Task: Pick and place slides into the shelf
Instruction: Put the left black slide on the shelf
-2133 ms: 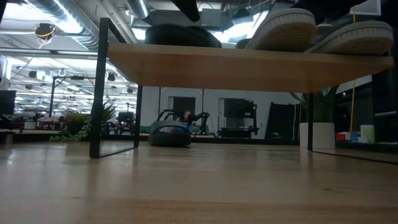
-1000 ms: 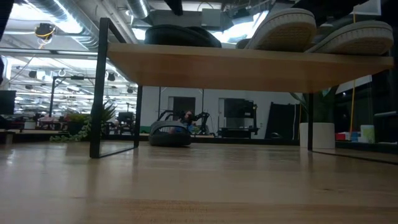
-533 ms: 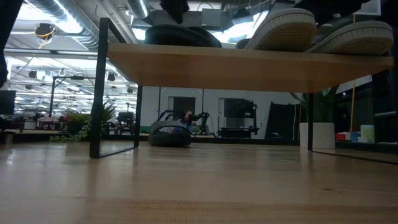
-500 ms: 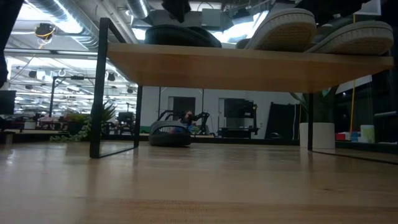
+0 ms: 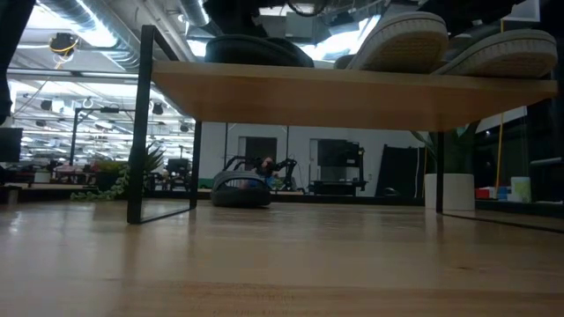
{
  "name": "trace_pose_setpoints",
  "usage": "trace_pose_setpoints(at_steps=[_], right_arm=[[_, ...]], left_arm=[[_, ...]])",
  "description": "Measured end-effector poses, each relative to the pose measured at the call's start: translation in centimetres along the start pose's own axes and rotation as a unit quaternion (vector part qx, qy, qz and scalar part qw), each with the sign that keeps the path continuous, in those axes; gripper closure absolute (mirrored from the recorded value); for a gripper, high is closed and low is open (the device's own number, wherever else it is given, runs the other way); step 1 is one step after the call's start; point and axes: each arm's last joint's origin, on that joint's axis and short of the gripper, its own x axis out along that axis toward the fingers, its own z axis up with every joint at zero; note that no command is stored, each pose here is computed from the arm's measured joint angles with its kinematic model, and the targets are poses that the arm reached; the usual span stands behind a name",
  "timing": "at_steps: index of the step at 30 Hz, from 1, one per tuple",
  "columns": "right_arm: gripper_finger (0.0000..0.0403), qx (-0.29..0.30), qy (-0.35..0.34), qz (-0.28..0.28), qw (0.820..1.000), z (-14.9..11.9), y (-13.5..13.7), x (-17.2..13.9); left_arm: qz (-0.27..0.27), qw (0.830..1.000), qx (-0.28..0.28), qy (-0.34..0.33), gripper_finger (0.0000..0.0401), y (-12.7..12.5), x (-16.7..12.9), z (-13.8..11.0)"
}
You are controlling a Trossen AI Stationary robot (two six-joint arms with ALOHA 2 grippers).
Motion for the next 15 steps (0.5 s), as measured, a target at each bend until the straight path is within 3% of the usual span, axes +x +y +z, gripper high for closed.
trace_pose_setpoints(at_steps=[15], right_arm=[[0.0375, 0.002, 0.0, 0.0, 1.0, 0.01, -0.01, 0.0]], left_arm=[[0.009, 0.999, 0.041, -0.02, 0.0269, 0.1, 0.16, 0.43]])
